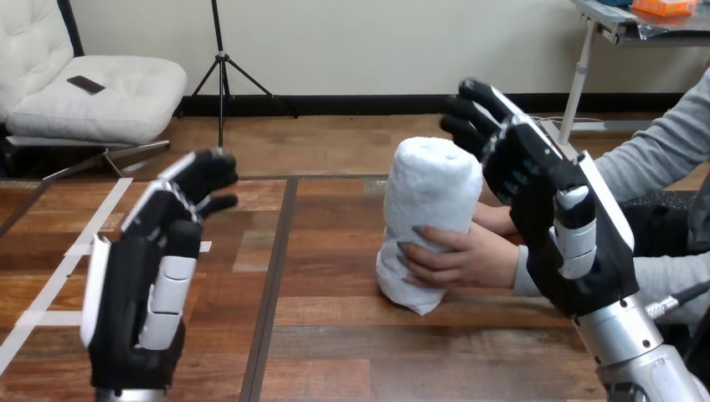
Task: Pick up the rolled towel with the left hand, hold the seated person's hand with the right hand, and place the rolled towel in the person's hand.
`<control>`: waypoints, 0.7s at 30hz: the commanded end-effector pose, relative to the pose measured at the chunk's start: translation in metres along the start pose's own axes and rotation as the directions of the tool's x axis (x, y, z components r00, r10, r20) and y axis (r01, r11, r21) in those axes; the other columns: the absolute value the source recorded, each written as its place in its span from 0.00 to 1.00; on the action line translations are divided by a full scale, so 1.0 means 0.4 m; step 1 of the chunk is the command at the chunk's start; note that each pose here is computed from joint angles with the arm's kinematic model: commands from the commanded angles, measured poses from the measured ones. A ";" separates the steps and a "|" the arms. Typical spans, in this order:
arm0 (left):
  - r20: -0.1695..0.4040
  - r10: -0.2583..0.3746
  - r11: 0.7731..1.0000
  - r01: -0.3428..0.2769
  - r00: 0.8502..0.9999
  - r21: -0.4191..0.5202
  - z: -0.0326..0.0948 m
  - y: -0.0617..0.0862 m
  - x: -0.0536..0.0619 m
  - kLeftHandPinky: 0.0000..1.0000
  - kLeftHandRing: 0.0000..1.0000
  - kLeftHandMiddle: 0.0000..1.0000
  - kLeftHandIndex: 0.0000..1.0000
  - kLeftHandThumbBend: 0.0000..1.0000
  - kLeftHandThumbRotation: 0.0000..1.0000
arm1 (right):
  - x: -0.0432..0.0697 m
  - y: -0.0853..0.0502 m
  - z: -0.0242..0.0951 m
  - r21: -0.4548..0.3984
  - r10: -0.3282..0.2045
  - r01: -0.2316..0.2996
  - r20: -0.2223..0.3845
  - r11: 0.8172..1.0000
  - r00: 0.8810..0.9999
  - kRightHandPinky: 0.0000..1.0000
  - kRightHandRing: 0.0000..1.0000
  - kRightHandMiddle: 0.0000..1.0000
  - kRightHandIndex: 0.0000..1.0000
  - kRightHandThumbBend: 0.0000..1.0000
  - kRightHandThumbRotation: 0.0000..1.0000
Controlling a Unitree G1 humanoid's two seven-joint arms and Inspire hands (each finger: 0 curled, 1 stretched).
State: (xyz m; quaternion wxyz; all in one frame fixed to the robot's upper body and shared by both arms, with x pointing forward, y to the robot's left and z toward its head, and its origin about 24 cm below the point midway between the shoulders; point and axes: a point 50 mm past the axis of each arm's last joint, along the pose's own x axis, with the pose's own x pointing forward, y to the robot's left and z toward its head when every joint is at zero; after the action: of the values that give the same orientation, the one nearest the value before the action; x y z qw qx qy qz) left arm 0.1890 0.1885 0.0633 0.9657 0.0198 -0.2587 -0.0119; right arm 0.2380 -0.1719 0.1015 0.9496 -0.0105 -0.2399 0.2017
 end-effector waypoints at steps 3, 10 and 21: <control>0.116 0.004 1.000 -0.001 0.993 -0.023 0.030 -0.009 0.039 0.77 0.82 0.82 0.80 0.67 0.87 | 0.021 0.021 0.027 0.039 0.039 -0.042 0.072 0.998 0.997 0.95 0.90 0.90 0.93 1.00 1.00; 0.116 0.001 0.999 0.003 0.993 -0.040 0.026 -0.014 0.041 0.79 0.83 0.84 0.83 0.69 0.86 | 0.022 0.030 0.025 0.052 0.056 -0.060 0.070 0.997 0.996 0.95 0.90 0.90 0.93 1.00 1.00; 0.116 -0.006 0.998 0.013 0.993 -0.060 0.020 -0.014 0.043 0.79 0.85 0.86 0.85 0.72 0.84 | 0.020 0.029 0.026 0.068 0.071 -0.077 0.083 0.995 0.994 0.97 0.90 0.89 0.92 1.00 1.00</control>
State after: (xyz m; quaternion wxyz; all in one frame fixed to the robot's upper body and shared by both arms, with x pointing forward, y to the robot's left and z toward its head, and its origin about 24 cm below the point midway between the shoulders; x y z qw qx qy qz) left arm 0.1897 0.1848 0.0664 0.9608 -0.0018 -0.2767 -0.0169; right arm 0.2335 -0.1610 0.1000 0.9402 0.0132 -0.2402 0.2409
